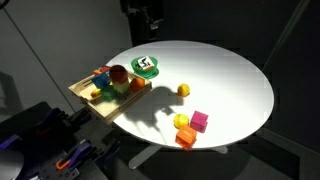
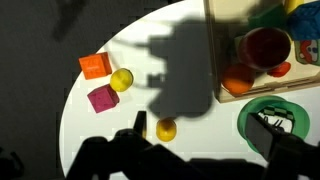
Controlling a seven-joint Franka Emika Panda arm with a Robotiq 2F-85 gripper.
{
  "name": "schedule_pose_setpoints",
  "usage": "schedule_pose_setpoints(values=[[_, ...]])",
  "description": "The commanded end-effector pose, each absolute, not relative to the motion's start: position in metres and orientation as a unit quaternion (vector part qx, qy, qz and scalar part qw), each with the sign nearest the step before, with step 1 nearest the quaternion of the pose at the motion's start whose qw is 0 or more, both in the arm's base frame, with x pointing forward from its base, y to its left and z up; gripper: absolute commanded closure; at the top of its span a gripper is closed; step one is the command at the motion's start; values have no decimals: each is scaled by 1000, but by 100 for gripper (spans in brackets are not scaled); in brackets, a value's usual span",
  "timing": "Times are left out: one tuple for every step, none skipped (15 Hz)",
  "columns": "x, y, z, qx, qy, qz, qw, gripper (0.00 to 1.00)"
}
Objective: Pick up the yellow fruit closer to the center of the table and put it in the crate
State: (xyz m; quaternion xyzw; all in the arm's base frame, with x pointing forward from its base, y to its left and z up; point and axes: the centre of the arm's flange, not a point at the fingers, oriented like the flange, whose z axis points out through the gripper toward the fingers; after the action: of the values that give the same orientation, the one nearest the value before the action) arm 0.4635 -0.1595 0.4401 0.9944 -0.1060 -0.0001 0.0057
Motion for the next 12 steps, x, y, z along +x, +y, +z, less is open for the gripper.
schedule_pose_setpoints(values=[[495, -180, 434, 991, -129, -16, 20, 0], [499, -185, 429, 991, -127, -22, 20, 0], [503, -189, 425, 992, -124, -23, 23, 0], [506, -193, 422, 992, -120, -24, 24, 0], [508, -196, 419, 992, -118, -22, 28, 0], [511, -200, 416, 992, -117, -21, 30, 0], [513, -204, 414, 992, -118, -20, 31, 0], [515, -207, 412, 992, -118, -20, 31, 0], [516, -210, 410, 992, -120, -20, 31, 0], [517, -213, 410, 992, -122, -20, 31, 0], [517, -215, 411, 991, -126, -21, 31, 0], [514, -214, 417, 991, -130, -25, 30, 0]])
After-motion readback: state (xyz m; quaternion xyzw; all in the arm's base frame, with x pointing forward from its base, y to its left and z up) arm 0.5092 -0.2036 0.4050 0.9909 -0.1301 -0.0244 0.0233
